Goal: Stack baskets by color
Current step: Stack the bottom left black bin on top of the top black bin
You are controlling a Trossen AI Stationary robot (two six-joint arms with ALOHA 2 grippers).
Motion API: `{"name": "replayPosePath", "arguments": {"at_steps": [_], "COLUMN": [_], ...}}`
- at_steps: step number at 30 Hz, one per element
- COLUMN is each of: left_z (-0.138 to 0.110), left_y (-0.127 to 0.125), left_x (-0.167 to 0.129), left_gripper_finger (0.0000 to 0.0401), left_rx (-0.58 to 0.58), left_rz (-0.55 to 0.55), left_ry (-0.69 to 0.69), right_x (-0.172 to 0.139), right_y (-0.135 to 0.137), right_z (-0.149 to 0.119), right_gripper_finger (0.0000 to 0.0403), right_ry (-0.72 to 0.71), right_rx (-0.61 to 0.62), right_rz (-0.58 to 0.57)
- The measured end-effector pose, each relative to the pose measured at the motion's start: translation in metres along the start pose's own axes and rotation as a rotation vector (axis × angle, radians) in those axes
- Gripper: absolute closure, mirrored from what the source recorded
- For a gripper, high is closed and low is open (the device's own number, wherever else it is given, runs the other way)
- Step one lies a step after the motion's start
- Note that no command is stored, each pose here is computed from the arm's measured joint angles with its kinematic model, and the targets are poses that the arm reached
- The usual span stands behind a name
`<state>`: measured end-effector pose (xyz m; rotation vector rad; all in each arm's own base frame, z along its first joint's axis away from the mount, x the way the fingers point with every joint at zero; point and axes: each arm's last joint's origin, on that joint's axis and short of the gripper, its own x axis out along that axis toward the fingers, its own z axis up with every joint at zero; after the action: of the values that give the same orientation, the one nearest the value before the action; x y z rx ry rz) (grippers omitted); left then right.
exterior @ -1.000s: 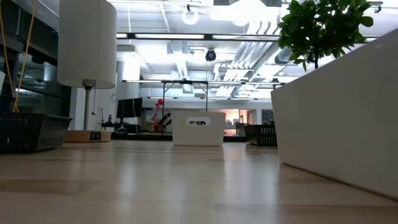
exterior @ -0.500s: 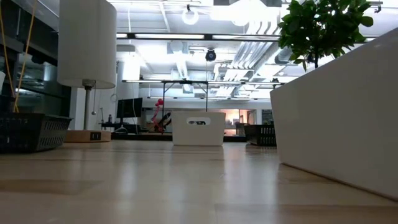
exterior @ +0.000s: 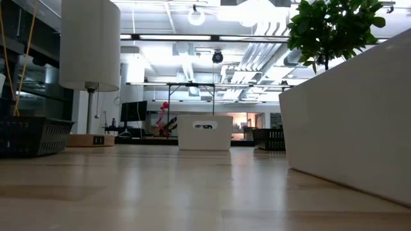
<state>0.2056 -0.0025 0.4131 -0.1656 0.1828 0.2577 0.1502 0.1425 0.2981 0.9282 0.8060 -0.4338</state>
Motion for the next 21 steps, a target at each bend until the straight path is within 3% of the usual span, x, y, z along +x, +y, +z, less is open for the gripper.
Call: {"name": "replayPosePath", "arguments": {"at_steps": [6, 11, 17, 21], "left_z": [-0.001, -0.002, -0.005, -0.007], "left_y": [-0.004, -0.006, -0.010, -0.013], "left_x": [0.000, -0.001, -0.005, -0.004], "left_gripper_finger": [0.0401, 0.0401, 0.0401, 0.0401], "left_rx": [-0.049, -0.080, -0.038, 0.017], "left_rz": [-0.127, -0.205, -0.243, -0.219], "left_ry": [0.032, 0.057, 0.088, 0.075], "right_x": [0.031, 0.046, 0.043, 0.043], "right_y": [0.030, 0.048, 0.049, 0.045], "right_z": [0.042, 0.080, 0.116, 0.120], "right_gripper_finger": [0.0201, 0.0201, 0.0201, 0.0201], "right_ry": [-0.095, -0.310, -0.489, -0.500], "right_rx": [-0.253, -0.452, -0.524, -0.521], "right_rz": [0.144, 0.223, 0.229, 0.178]}}
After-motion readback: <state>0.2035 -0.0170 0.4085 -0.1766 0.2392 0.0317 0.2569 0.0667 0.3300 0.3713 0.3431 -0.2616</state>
